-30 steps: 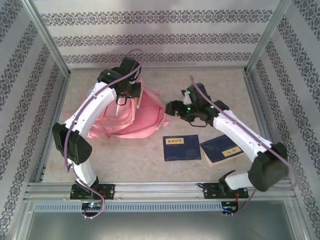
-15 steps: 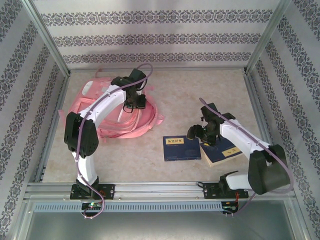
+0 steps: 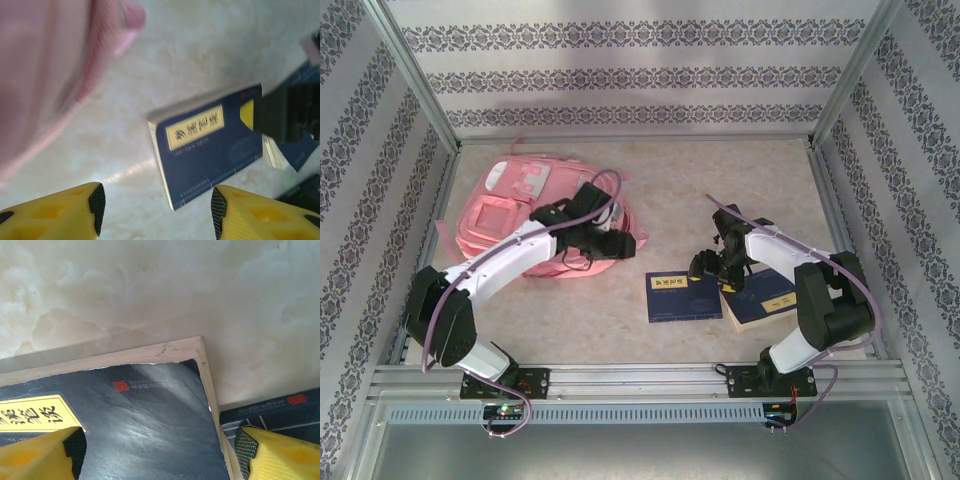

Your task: Pack the student bag

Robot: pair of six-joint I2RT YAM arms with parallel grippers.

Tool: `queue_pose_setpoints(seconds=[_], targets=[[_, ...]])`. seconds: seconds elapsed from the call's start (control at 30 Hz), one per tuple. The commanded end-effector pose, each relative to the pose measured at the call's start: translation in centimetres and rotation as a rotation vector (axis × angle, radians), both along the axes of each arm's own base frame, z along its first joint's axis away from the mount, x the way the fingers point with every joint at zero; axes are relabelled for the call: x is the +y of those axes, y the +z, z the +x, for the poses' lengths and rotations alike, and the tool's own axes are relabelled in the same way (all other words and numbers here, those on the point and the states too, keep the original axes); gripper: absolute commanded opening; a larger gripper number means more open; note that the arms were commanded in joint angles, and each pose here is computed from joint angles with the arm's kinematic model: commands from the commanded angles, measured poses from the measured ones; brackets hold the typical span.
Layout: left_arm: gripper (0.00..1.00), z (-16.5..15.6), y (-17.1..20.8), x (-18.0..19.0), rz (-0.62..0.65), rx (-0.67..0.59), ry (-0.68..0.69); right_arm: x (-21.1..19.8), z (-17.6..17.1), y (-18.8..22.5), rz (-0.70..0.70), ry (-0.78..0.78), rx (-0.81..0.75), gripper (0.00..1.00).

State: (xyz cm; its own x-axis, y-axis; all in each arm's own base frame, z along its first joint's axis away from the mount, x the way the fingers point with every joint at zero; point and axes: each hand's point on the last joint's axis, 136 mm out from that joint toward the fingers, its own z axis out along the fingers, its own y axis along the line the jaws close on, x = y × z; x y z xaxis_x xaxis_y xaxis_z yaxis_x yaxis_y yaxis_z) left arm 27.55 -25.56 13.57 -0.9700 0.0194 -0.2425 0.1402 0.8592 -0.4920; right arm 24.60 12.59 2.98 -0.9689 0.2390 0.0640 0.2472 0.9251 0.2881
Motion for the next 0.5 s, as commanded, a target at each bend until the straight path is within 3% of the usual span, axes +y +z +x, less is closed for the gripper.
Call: queue_pose_setpoints(seconds=[0.0,0.23,0.47], targets=[[0.59,-1.8,-2.8,-1.6,-0.063,0.093,0.033,2.5,0.1,0.2,0.053,0.080,-0.004,0.79],[0.58,-4.0,-7.2,-1.5,0.037,0.174,-0.012,3.3,-1.5,1.0,-0.016,0.178,-0.011,0.79],[0.58,-5.1,-9.9,-1.5,0.086,0.242,-0.033,2.9,-3.2,-0.9,-0.058,0.244,0.054,0.79]])
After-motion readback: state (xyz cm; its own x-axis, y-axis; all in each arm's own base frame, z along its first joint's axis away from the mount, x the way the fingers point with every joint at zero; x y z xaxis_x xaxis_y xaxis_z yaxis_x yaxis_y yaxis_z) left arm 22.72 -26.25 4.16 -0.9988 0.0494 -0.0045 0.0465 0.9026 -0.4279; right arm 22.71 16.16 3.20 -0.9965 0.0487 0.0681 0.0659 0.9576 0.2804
